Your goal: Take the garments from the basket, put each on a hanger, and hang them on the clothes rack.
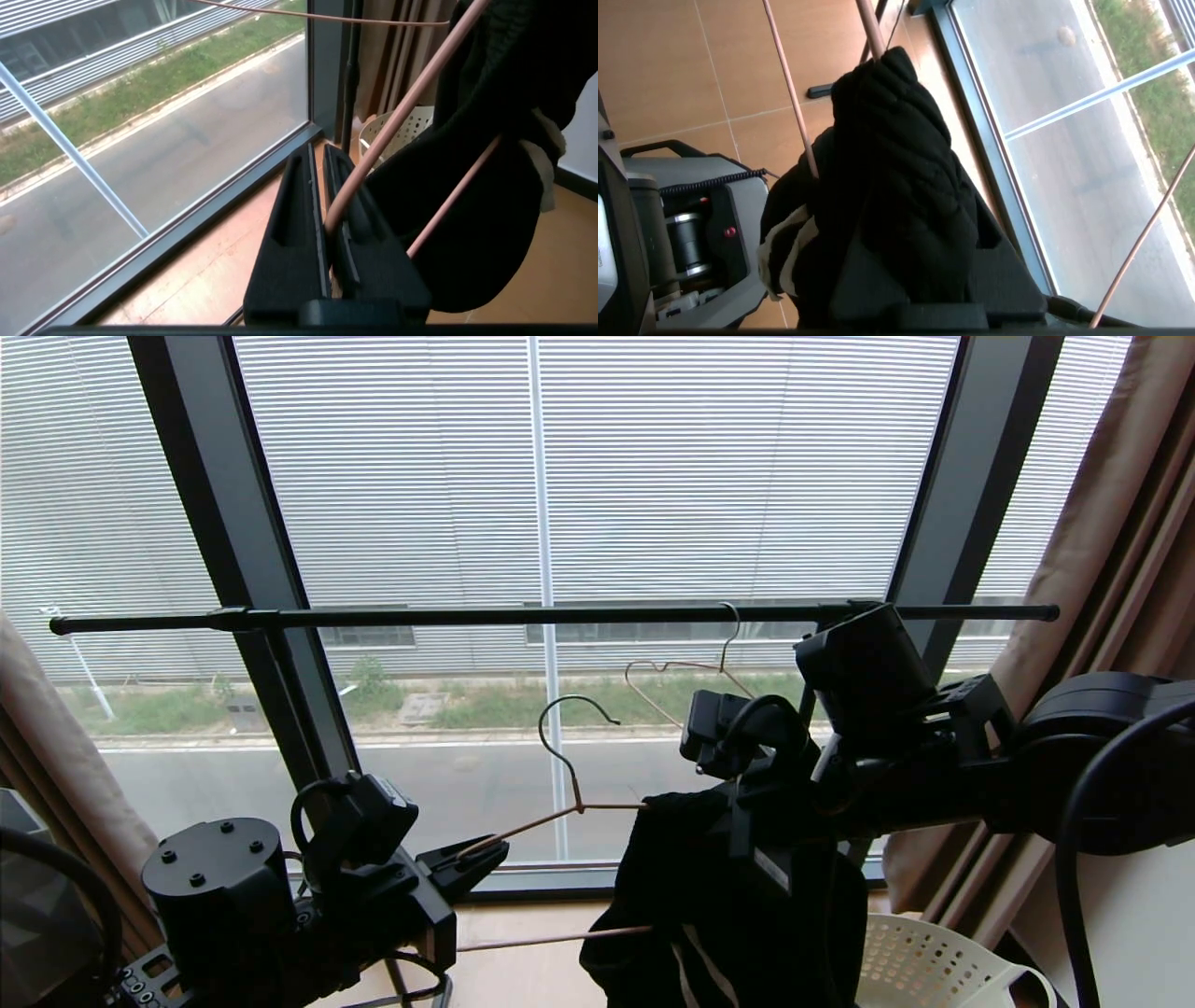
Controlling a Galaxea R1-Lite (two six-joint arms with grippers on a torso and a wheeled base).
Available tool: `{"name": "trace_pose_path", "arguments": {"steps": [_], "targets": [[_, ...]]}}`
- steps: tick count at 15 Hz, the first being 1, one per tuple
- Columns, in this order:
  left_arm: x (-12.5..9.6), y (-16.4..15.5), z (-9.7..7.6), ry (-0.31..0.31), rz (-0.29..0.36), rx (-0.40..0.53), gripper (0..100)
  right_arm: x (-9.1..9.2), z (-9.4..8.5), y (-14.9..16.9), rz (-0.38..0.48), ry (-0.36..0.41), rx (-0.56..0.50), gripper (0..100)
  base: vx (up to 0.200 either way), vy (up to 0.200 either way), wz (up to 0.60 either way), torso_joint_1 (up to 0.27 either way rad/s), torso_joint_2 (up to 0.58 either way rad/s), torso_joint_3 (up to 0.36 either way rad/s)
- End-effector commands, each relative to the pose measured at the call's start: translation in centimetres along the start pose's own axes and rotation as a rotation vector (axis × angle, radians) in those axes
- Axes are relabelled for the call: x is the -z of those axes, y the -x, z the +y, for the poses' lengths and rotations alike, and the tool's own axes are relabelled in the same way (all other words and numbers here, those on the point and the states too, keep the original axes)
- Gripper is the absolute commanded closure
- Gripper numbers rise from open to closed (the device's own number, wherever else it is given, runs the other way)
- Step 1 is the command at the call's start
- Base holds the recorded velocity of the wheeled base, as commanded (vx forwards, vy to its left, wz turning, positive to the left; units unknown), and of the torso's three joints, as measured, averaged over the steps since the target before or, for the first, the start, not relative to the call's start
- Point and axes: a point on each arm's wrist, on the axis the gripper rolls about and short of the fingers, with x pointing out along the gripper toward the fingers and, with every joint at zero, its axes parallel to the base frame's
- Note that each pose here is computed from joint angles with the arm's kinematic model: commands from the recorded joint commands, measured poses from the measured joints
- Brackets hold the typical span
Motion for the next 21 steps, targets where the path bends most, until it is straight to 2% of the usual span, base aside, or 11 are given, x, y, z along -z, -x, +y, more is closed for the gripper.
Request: {"name": "trace_pose_path", "arguments": {"steps": [1, 6, 7, 11, 15, 21], "targets": [[0.0, -0.1, 0.0, 0.000, 0.000, 0.001, 100, 0.0, 0.0, 0.0, -0.001, 0.001, 0.000, 100, 0.000, 0.000, 0.00, 0.000, 0.00, 0.000], [0.2, -0.1, 0.0, -0.004, 0.009, 0.003, 100, 0.0, 0.0, 0.1, -0.002, 0.001, 0.001, 100, 0.000, 0.000, 0.00, 0.000, 0.00, 0.000], [0.2, -0.1, 0.0, -0.004, 0.009, 0.003, 0, 0.0, 0.0, 0.1, -0.002, 0.001, 0.001, 100, 0.000, 0.000, 0.00, 0.000, 0.00, 0.000], [0.1, -0.1, 0.0, 0.011, 0.005, -0.001, 0, 0.0, 0.1, 0.2, -0.003, 0.002, 0.001, 100, 0.000, 0.000, 0.00, 0.000, 0.00, 0.000], [-0.7, 0.3, 0.0, 0.005, -0.030, -0.005, 0, -0.1, -0.2, 0.4, -0.011, -0.001, 0.013, 100, 0.000, 0.000, 0.00, 0.000, 0.00, 0.000], [-1.8, 0.6, 1.9, 0.033, -0.090, -0.083, 0, 0.6, -1.1, 1.9, -0.019, -0.031, 0.056, 100, 0.000, 0.000, 0.00, 0.000, 0.00, 0.000]]}}
